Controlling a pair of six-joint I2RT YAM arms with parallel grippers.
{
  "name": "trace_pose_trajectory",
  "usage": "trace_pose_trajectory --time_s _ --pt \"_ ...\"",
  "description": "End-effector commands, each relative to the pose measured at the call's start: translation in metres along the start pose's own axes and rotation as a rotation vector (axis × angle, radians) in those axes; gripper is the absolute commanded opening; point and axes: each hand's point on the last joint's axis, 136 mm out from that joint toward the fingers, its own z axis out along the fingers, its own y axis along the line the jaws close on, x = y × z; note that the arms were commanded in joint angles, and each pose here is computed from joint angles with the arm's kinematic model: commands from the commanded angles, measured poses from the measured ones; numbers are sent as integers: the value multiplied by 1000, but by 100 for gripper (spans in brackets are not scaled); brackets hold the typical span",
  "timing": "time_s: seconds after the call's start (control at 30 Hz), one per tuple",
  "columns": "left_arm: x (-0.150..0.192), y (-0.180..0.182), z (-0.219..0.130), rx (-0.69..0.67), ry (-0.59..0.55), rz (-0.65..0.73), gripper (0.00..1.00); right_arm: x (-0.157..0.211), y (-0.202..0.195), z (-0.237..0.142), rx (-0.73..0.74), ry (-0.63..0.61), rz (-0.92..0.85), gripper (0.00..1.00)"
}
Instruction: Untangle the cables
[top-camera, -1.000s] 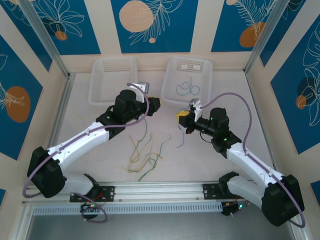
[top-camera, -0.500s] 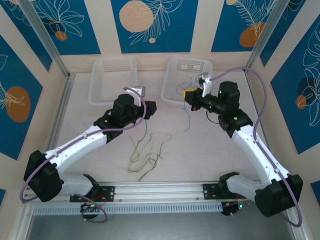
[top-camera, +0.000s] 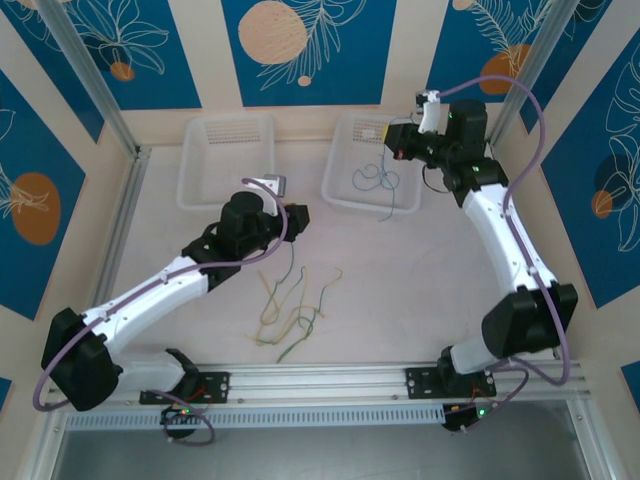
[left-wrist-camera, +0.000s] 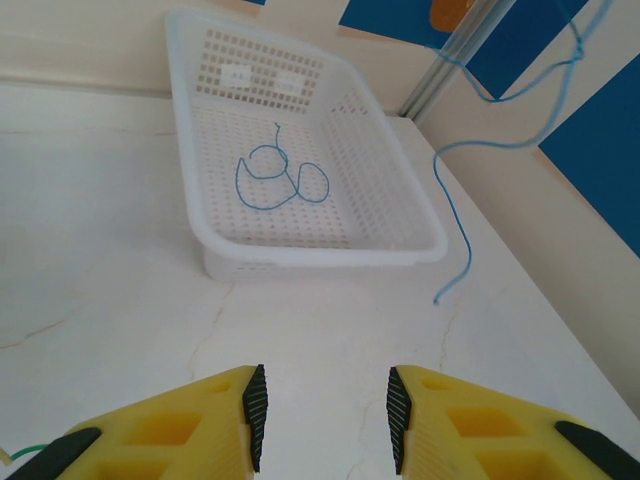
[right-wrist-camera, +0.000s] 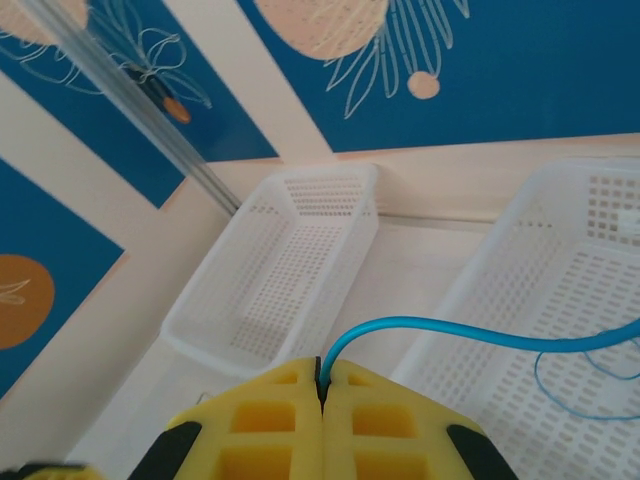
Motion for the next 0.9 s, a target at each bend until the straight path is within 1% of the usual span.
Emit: trace_pose_trajectory --time_s 0.0,0.17,0.3,0.43,0.57,0.73,0.87 --pt "-2 9 -7 -30 -14 -16 39 -4 -22 18 52 25 40 0" --pt "-4 7 -7 -26 -18 -16 39 -14 -42 51 33 51 51 0" --pt "-4 8 -8 -25 -21 -18 39 -8 -67 73 86 92 60 0" --pt "-2 11 -11 -37 -23 -19 39 17 -95 96 122 157 97 0" --pt "-1 14 -14 -51 -29 -13 39 42 -114 114 133 215 149 0" --pt "-1 14 -11 -54 -21 -11 39 60 -130 127 161 281 193 0" --pt "1 15 -8 -56 -15 -11 39 67 -136 131 175 307 207 0"
